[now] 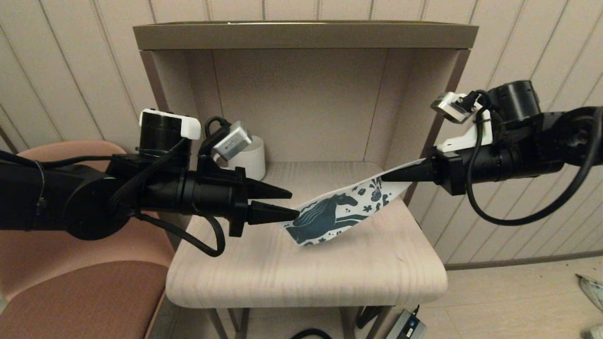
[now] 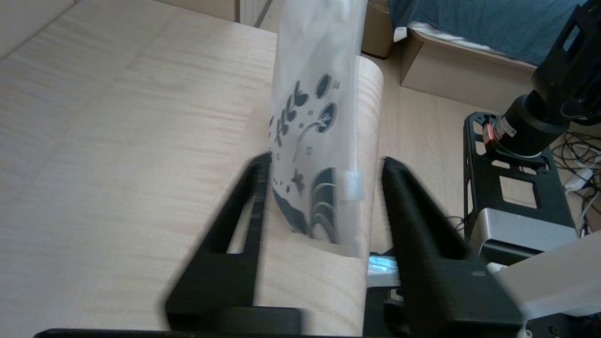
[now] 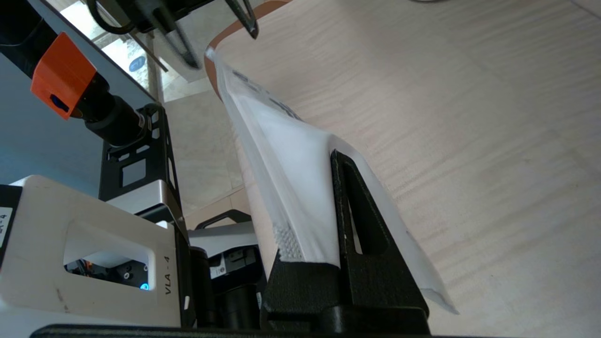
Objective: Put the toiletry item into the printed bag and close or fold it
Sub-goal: Close the strorage bag and place it on the desk
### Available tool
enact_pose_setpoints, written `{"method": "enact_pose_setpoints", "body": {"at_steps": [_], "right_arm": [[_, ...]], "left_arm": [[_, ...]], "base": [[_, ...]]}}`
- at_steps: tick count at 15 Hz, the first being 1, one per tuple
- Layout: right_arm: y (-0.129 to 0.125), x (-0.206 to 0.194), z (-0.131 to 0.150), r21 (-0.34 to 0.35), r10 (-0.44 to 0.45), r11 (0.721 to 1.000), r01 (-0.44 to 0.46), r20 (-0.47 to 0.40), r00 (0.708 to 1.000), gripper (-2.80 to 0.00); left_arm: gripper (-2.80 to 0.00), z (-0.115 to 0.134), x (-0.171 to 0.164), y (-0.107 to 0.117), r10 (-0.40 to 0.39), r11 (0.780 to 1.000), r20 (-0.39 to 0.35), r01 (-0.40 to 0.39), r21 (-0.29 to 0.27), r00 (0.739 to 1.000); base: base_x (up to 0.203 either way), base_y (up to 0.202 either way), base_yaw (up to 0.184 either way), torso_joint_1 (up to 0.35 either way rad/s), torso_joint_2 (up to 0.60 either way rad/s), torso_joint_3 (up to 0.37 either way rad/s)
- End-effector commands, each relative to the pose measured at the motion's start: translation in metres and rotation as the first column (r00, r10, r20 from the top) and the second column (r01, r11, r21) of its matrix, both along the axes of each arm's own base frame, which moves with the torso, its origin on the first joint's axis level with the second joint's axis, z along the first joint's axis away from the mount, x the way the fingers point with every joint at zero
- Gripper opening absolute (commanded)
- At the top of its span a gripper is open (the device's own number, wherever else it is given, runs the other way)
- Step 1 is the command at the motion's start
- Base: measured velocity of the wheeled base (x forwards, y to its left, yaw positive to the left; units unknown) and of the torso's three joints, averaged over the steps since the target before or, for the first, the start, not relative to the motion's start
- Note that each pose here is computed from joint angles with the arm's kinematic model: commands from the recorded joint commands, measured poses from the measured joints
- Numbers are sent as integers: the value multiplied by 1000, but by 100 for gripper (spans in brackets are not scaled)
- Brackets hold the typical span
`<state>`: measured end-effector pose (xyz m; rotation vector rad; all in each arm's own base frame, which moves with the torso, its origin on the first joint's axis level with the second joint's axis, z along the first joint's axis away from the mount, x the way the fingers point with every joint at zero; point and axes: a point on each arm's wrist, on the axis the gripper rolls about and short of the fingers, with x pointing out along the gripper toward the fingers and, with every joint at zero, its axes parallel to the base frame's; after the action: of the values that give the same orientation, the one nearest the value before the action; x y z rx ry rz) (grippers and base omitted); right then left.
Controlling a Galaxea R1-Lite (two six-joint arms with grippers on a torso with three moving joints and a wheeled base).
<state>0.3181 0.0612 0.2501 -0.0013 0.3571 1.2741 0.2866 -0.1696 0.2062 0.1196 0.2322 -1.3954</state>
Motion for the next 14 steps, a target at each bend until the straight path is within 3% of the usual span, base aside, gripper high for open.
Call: {"method": "enact_pose_setpoints", "body": {"at_steps": [1, 9, 13, 14], "right_arm": [[0, 4, -1, 4, 4, 1000, -4, -5, 1000, -280], [4, 33, -13, 8, -6, 1000, 7, -49, 999, -280], [6, 51, -20, 11, -10, 1000, 10, -60, 998, -280], [6, 50, -21, 11, -8, 1000, 9, -63, 998, 0]], "left_arm": [[0, 3, -1, 1, -4, 1000, 10, 4, -7, 1000], [0, 27, -4, 20, 50, 998, 85, -45, -51, 995], [0, 26, -4, 21, 52, 998, 86, -48, -49, 995], [0, 25, -4, 20, 51, 998, 86, -47, -48, 995]], "base": [[0, 0, 0, 0, 0, 0], [0, 0, 0, 0, 0, 0], [0, 0, 0, 0, 0, 0], [0, 0, 0, 0, 0, 0]]}}
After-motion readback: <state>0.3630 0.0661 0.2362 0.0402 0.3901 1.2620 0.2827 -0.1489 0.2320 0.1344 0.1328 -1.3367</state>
